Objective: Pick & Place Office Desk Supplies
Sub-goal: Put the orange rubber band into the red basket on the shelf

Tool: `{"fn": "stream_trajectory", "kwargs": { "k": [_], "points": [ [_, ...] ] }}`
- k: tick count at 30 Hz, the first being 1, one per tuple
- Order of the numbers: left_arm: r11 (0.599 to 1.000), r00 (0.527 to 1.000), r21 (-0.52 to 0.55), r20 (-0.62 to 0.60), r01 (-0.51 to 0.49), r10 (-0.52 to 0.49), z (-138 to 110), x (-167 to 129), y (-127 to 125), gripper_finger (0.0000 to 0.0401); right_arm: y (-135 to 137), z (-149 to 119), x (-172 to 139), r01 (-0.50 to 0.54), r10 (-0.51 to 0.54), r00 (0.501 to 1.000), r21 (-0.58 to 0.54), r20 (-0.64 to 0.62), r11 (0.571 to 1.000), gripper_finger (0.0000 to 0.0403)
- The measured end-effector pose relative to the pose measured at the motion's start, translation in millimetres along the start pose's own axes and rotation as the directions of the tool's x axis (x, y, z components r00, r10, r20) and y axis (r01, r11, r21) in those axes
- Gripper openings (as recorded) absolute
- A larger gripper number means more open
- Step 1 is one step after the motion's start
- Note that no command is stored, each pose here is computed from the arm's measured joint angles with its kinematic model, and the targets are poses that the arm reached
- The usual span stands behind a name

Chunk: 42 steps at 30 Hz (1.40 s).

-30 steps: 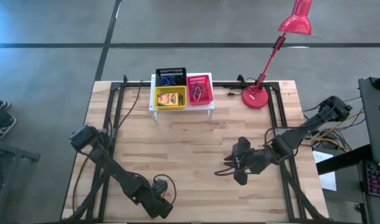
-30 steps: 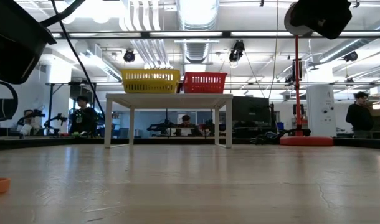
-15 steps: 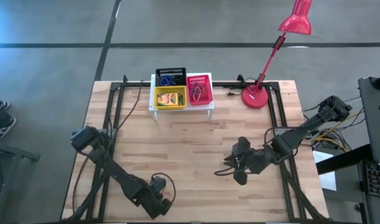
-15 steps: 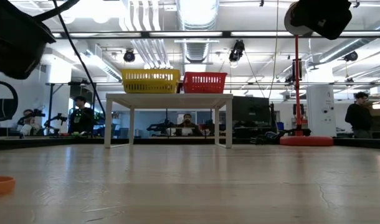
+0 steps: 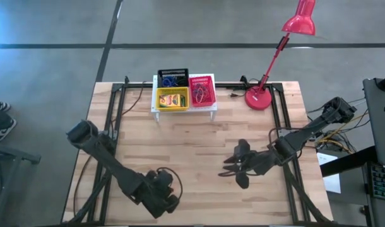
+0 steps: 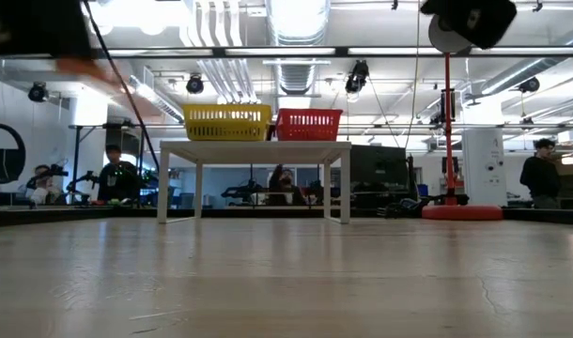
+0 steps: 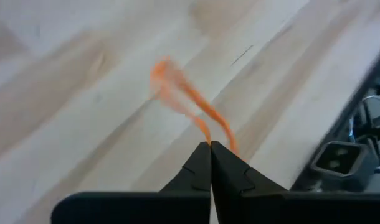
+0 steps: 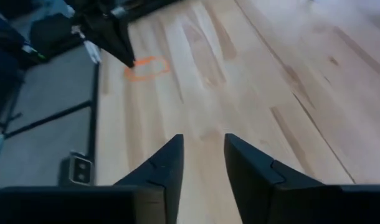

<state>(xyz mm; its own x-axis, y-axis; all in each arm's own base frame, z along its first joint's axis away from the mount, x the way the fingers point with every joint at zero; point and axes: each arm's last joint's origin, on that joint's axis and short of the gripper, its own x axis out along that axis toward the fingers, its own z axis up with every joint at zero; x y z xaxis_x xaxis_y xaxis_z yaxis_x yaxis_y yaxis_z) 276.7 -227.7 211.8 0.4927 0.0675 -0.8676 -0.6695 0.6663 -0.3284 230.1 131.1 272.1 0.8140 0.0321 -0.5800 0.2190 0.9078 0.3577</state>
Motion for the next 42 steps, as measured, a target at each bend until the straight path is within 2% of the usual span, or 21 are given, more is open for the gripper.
{"fn": "stream_trajectory", "kwargs": {
  "k": [8, 14, 18, 27, 31, 34, 39, 42],
  "points": [
    [0.982, 0.981, 0.147, 0.137, 0.117, -0.137, 45.4, -30.3, -20.7, 0.0, 10.2, 11.1, 1.9, -0.103, 0.105, 0.989, -0.02, 0.105, 0.994, 0.0177],
    [0.943, 0.941, 0.258, 0.207, 0.211, -0.267, 78.2, -50.7, -35.1, 0.0, 20.1, 13.3, 24.5, -0.175, 0.184, 0.972, -0.073, 0.148, 0.982, 0.0214],
    [0.929, 0.928, 0.301, 0.235, 0.214, -0.29, 90.9, -54.7, -38.9, 0.0001, 25.1, 15.4, 41.7, -0.208, 0.216, 0.954, -0.059, 0.208, 0.976, 0.0225],
    [0.933, 0.921, 0.283, 0.254, 0.221, -0.295, 100.3, -52.6, -38.4, 0.0001, 29.7, 20.2, 62.7, -0.187, 0.207, 0.948, -0.104, 0.241, 0.977, 0.0224],
    [0.933, 0.92, 0.283, 0.255, 0.222, -0.296, 101.2, -52.4, -38.4, 0.0001, 35.9, 26.2, 66.9, -0.173, 0.21, 0.945, -0.159, 0.25, 0.972, 0.0212],
    [0.934, 0.922, 0.283, 0.255, 0.217, -0.291, 101.4, -51.7, -37.8, 0.0001, 40.9, 31.0, 67.7, -0.172, 0.217, 0.941, -0.185, 0.259, 0.968, 0.0186],
    [0.935, 0.924, 0.285, 0.252, 0.213, -0.288, 101.1, -51.6, -37.4, 0.0001, 45.0, 36.1, 69.0, -0.15, 0.202, 0.949, -0.216, 0.241, 0.965, 0.0108],
    [0.936, 0.925, 0.285, 0.252, 0.209, -0.283, 101.4, -51.3, -36.9, 0.0001, 44.6, 37.6, 66.3, -0.112, 0.158, 0.969, -0.231, 0.192, 0.966, 0.0054]
  ]
}}
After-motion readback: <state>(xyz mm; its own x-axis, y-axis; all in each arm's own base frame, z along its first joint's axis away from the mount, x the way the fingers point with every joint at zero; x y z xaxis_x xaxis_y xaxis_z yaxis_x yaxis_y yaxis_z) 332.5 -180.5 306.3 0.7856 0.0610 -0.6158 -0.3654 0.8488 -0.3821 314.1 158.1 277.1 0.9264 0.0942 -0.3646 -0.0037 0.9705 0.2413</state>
